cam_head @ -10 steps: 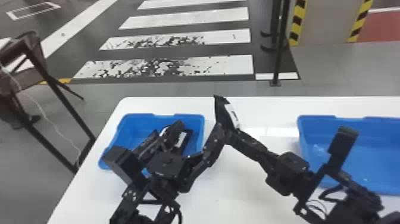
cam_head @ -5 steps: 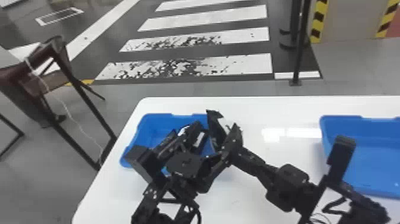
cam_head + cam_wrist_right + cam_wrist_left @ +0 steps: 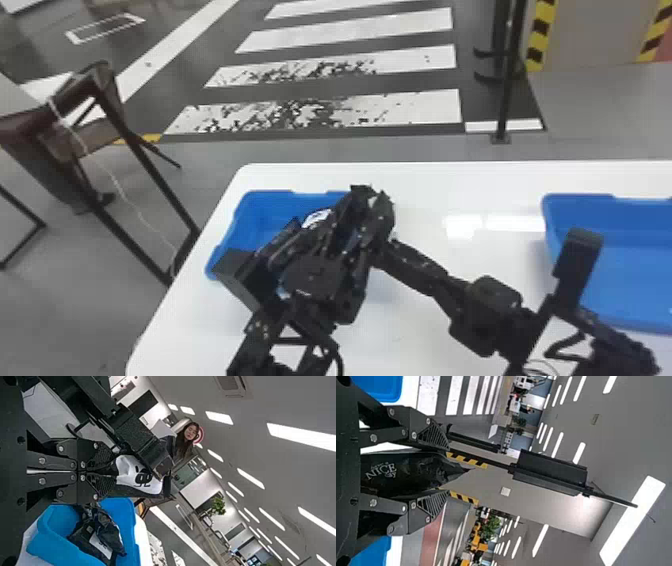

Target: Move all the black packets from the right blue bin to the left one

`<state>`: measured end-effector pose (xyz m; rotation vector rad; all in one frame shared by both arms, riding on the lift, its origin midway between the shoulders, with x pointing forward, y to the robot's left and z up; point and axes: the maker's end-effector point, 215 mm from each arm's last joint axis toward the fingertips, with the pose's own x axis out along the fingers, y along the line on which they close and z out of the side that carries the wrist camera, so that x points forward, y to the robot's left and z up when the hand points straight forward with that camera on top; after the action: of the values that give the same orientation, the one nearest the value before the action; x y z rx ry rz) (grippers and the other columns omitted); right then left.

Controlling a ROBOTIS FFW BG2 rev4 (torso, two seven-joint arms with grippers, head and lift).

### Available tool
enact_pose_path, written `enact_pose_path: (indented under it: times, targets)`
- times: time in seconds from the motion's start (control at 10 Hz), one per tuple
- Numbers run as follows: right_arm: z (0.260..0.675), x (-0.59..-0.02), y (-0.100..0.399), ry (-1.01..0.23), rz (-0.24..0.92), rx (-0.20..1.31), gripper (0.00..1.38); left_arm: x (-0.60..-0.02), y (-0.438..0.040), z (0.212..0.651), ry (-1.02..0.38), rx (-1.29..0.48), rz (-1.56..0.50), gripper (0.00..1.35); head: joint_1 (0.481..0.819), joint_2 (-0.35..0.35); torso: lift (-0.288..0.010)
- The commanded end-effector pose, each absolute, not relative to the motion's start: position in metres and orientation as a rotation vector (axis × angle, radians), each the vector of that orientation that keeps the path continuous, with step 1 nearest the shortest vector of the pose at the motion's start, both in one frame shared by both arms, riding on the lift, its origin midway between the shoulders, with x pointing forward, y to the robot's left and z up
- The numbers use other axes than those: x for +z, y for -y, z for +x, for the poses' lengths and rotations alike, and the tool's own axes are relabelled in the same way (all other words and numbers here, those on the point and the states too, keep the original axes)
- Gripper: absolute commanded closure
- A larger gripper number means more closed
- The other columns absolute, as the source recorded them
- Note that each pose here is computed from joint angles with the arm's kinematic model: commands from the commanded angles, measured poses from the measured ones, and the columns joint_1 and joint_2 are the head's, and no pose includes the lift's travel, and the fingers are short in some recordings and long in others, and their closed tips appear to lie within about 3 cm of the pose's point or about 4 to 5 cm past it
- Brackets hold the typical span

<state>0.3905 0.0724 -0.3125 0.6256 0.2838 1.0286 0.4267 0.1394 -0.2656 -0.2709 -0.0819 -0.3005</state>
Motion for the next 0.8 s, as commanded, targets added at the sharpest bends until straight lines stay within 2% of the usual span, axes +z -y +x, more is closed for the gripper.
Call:
enact_pose_path:
  times: [0.0,0.2,0.3,0.4,0.5,0.6,0.7]
  targets:
    - [0.392,-0.310,-0.072,-0.274,0.631,1.026,1.15,-0.260,-0.139,0.425,0.105,-0.296,-0.246,1.21,0.695,0.287,-0.140]
    - [0.397,-0.311,-0.066,-0.262,0.658,1.006,1.15,-0.255,-0.145,0.422,0.130,-0.270,-0.246,1.21,0.695,0.285,-0.140]
    - [0.399,-0.315,-0.065,-0.263,0.709,0.994,1.00,-0.251,-0.148,0.423,0.140,-0.261,-0.243,1.21,0.695,0.286,-0.140]
    - [0.408,-0.316,-0.056,-0.227,0.729,0.966,0.51,-0.250,-0.158,0.426,0.146,-0.235,-0.228,1.21,0.695,0.288,-0.140]
    - [0.417,-0.312,-0.045,-0.175,0.738,0.936,0.08,-0.246,-0.182,0.436,0.165,-0.171,-0.164,1.21,0.695,0.287,-0.140]
    - [0.420,-0.315,-0.037,-0.169,0.781,0.911,0.05,-0.255,-0.208,0.456,0.189,-0.105,-0.105,1.21,0.695,0.288,-0.140]
    - [0.422,-0.317,-0.032,-0.162,0.805,0.894,0.16,-0.270,-0.241,0.480,0.207,-0.034,-0.032,1.21,0.695,0.298,-0.140]
